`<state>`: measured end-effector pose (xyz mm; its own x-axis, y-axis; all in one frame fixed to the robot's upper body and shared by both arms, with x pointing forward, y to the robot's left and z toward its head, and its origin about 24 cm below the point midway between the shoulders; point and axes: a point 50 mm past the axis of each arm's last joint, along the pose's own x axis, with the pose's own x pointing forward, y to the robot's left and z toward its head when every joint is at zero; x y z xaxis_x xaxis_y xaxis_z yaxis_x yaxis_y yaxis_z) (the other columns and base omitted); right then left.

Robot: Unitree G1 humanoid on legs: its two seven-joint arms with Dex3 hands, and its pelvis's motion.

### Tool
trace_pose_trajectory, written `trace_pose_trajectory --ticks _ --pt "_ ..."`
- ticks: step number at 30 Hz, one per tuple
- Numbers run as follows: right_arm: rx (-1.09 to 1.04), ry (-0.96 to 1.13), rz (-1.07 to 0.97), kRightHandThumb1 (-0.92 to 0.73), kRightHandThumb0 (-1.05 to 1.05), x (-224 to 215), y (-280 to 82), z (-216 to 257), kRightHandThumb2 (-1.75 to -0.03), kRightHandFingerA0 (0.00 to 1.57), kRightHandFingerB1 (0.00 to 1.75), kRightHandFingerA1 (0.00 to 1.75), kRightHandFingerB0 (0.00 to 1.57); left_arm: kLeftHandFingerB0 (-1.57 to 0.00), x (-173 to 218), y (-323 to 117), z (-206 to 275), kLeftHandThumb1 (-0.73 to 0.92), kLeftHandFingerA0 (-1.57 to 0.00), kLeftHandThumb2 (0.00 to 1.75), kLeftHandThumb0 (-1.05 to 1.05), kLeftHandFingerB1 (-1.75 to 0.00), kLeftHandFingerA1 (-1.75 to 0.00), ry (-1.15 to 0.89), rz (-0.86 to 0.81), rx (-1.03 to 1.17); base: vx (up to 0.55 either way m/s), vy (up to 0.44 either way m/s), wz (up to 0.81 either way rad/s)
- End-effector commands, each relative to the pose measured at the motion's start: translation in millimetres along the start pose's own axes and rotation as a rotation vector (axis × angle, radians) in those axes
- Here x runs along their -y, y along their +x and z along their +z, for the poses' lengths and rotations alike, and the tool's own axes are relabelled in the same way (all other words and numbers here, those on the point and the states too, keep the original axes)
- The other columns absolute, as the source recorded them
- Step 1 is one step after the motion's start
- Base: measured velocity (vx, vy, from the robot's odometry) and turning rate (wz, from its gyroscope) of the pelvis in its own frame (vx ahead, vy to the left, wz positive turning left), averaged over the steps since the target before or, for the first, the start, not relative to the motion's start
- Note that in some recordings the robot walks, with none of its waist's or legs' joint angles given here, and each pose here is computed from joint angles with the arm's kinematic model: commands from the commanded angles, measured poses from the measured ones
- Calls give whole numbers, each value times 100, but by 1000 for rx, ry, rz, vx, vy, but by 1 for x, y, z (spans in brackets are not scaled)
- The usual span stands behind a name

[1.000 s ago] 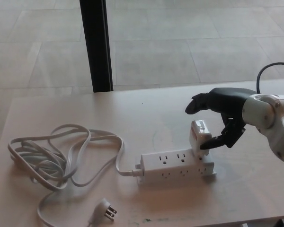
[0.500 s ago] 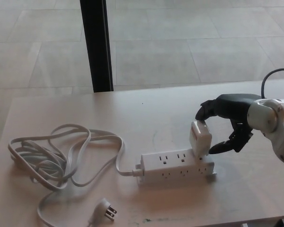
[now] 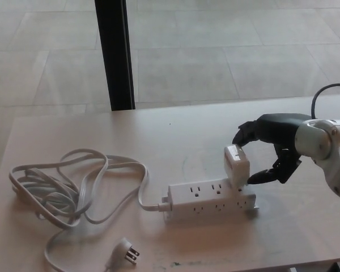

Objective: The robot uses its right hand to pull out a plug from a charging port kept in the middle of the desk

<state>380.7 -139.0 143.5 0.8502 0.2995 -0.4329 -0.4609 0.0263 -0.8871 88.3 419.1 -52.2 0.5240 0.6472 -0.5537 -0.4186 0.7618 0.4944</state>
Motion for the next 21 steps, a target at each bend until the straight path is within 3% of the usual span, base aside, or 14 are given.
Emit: trace_pose_trajectory --ticks 1,2,3,4,5,7,10,12,13,14,15,16,17,21 --pt "54 4 1 -51 -86 -5 1 6 -90 90 48 141 36 -66 -5 -1 3 67 -75 60 -64 -47 -60 6 -1 30 0 0 0" --pt "55 4 -1 -51 -86 -6 1 6 -90 90 48 141 36 -66 -5 -1 3 67 -75 60 -64 -47 -60 -2 -3 32 0 0 0" --pt "48 -3 -2 -58 -75 -5 1 5 -58 69 36 158 37 -66 -5 -1 2 67 -77 61 -66 -45 -58 2 -4 30 0 0 0" --pt "39 -11 -3 -58 -75 -5 1 4 -58 69 36 158 37 -66 -5 -1 2 67 -77 61 -66 -45 -58 6 -5 28 0 0 0" --pt "26 -12 -3 -50 -85 -6 1 4 -89 80 46 135 33 -66 -6 -1 1 67 -76 61 -66 -45 -58 10 -5 27 0 0 0" --pt "17 -29 -8 -52 -86 -7 0 1 -88 83 46 137 34 -59 -5 -1 2 54 -72 79 -72 -53 -62 7 -8 29 0 0 0" --pt "11 -48 -7 -47 -74 -10 -1 -2 -85 100 50 141 38 -65 -5 -1 2 68 -75 61 -68 -48 -57 14 -5 30 0 0 0" --pt "-2 -61 -9 -41 -62 -13 -1 -5 -85 102 53 136 38 -61 -5 -1 2 55 -73 78 -73 -54 -63 21 -7 32 0 0 0" --pt "-3 -52 -4 -52 -55 -14 -1 -6 -59 71 39 168 45 -65 -5 -2 2 69 -75 61 -69 -48 -58 22 -6 35 0 0 0" --pt "-8 -54 -7 -51 -54 -14 -1 -7 -56 73 41 168 45 -65 -5 -1 2 69 -76 61 -68 -46 -57 18 -5 31 0 0 0" --pt "-11 -54 -9 -40 -63 -15 -1 -7 -81 106 53 141 39 -65 -5 -1 2 69 -76 61 -68 -47 -58 13 -6 31 0 0 0" --pt "-7 -47 -13 -40 -61 -16 -1 -7 -81 108 55 141 40 -64 -5 -1 2 69 -75 61 -67 -47 -59 12 -10 32 0 0 0" --pt "-10 -46 -14 -51 -52 -17 0 -7 -58 74 40 169 42 -63 -5 -1 2 69 -74 61 -68 -46 -58 14 -10 30 0 0 0" --pt "-16 -49 -6 -50 -52 -23 1 -4 -59 66 37 159 46 -61 -5 -1 3 70 -74 62 -68 -44 -57 33 -14 31 0 0 0"
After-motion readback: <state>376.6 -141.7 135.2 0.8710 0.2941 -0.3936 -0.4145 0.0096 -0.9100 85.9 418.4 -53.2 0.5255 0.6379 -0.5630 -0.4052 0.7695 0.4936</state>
